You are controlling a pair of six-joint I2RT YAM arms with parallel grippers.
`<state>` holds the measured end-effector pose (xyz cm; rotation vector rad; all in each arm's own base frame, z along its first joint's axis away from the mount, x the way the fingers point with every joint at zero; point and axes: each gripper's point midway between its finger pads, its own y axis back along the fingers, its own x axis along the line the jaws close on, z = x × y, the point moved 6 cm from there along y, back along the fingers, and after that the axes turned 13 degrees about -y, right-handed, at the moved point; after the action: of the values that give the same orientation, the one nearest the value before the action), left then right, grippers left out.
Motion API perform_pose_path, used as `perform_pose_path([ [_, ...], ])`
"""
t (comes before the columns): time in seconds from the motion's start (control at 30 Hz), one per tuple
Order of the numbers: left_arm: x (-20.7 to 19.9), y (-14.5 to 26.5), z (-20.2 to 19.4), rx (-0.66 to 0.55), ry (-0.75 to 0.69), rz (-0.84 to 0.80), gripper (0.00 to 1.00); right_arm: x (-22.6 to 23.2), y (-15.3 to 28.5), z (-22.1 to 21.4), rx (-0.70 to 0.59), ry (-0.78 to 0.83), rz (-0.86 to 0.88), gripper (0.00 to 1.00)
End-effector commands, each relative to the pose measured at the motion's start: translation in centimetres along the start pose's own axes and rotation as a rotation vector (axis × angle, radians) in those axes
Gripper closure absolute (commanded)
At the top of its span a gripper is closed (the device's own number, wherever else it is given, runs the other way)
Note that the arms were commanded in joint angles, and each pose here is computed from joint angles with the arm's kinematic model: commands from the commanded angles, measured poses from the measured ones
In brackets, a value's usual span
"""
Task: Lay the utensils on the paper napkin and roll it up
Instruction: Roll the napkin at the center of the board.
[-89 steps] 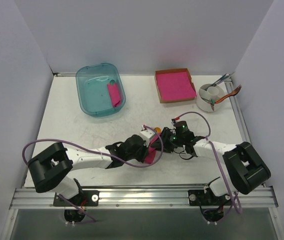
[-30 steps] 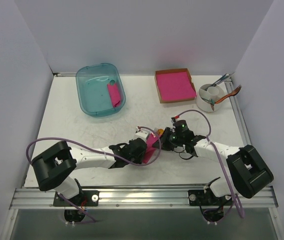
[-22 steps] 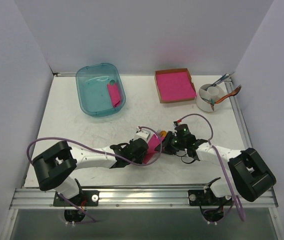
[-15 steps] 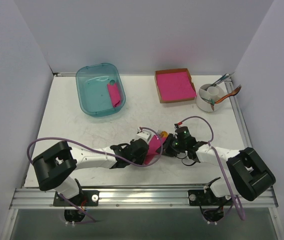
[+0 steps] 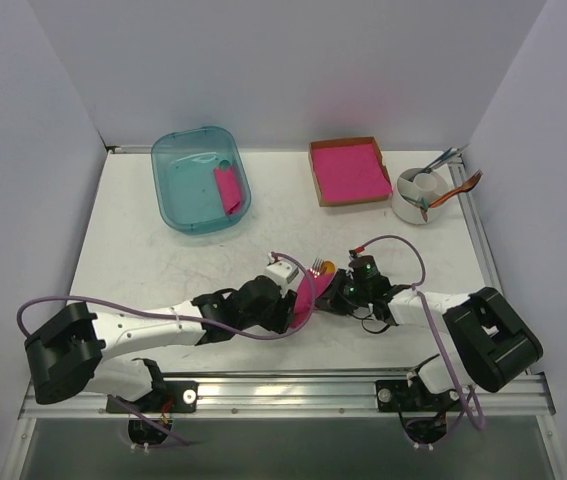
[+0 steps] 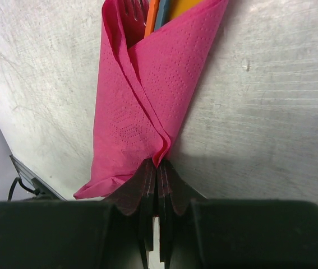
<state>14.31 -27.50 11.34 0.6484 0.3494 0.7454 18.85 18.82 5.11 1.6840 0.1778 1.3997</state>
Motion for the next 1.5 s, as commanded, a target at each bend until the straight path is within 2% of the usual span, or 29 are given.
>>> perform_pose_path([
  [0.0, -0.7, 1.2, 1.6, -0.092, -0.014, -0.075, 0.42, -1.0, -0.3, 0.4, -0.036, -0.008, -0.034, 1.00],
  [0.1, -0.6, 1.3, 2.1, -0.131, -0.009, -0.081, 0.49, -1.1, -0.4, 0.4, -0.034, -0.006, -0.035, 1.00],
  [0.17, -0.4, 0.8, 1.9, -0.121, 0.002, -0.075, 0.64, -1.1, -0.4, 0.4, -0.033, -0.008, -0.036, 1.00],
  [0.27, 0.1, 0.0, 1.6, -0.101, 0.036, -0.071, 0.76, -1.0, -0.3, 0.4, -0.036, -0.005, -0.037, 1.00],
  [0.4, 0.8, -0.4, 1.8, -0.120, 0.073, -0.068, 0.75, -1.2, -0.3, 0.4, -0.039, -0.001, -0.050, 1.00],
  [0.47, 1.2, -0.5, 1.8, -0.117, 0.081, -0.055, 0.68, -1.4, -0.3, 0.4, -0.039, 0.000, -0.059, 1.00],
  [0.53, 1.5, -0.6, 1.7, -0.116, 0.086, -0.046, 0.65, -1.6, -0.3, 0.4, -0.039, 0.002, -0.067, 1.00],
  [0.7, 2.2, -1.1, 1.5, -0.108, 0.110, -0.024, 0.64, -1.7, -0.5, 0.4, -0.036, 0.005, -0.073, 1.00],
  [0.97, 3.1, -2.5, 0.6, -0.051, 0.149, -0.002, 0.73, -1.7, -0.4, 0.4, -0.036, 0.008, -0.076, 1.00],
  [1.1, 2.3, -2.6, 0.9, -0.066, 0.110, -0.057, 0.80, -1.8, -0.4, 0.4, -0.036, 0.008, -0.080, 1.00],
  [1.47, -0.2, -3.1, -1.0, -0.045, 0.043, -0.157, 0.85, -2.0, -0.4, 0.4, -0.040, 0.005, -0.084, 1.00],
])
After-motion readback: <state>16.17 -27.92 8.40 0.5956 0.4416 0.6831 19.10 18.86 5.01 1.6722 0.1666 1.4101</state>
